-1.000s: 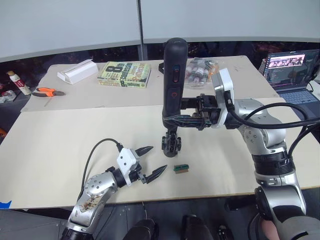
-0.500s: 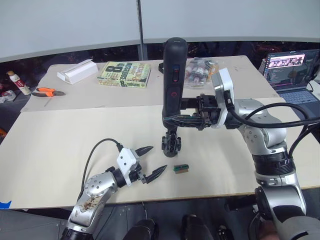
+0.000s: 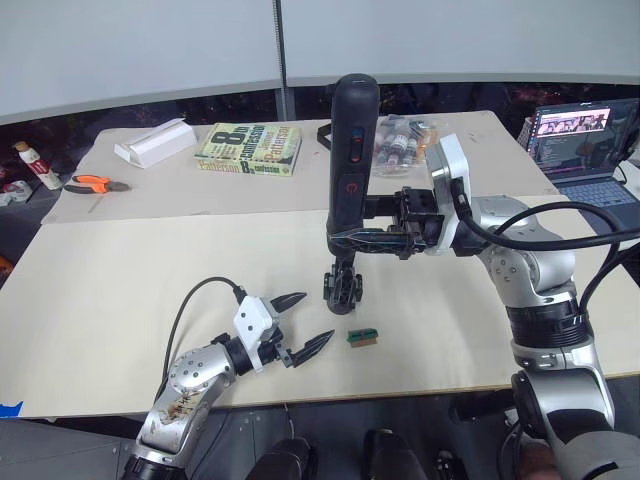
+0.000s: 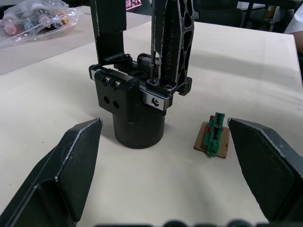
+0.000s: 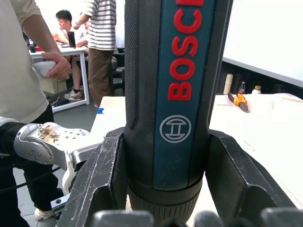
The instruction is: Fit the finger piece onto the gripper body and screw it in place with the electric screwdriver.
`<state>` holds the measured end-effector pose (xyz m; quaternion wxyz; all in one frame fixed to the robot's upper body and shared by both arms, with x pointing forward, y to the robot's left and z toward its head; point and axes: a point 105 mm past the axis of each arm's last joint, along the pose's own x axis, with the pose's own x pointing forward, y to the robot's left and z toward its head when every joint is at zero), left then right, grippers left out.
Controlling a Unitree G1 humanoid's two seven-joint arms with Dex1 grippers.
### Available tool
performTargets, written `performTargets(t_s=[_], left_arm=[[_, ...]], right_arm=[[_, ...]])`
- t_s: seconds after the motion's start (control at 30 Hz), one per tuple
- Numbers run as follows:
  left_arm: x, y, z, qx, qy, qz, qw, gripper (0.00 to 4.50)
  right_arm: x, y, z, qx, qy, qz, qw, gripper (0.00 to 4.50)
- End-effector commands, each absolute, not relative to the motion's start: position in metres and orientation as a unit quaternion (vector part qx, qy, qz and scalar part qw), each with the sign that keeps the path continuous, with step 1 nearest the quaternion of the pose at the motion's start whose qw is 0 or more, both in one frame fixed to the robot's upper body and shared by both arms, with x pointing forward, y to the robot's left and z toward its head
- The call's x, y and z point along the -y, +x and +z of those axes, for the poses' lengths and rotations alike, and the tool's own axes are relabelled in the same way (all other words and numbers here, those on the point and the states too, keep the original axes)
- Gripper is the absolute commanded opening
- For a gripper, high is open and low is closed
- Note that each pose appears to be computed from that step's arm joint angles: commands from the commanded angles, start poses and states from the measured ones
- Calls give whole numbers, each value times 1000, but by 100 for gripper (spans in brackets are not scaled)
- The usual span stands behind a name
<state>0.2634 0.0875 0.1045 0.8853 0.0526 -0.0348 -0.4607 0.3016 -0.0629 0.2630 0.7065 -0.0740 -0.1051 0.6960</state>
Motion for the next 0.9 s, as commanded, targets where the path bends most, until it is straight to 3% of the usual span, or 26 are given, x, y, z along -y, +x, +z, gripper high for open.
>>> performTargets(t_s=[0.03, 0.9], left_arm=[[-85, 262, 113, 56, 56, -465, 882, 450], [-84, 285, 97, 20, 80, -434, 897, 450]], right_arm=[[64, 294, 276, 132, -79, 701, 697, 193], [50, 296, 263, 115, -83, 694, 706, 193]])
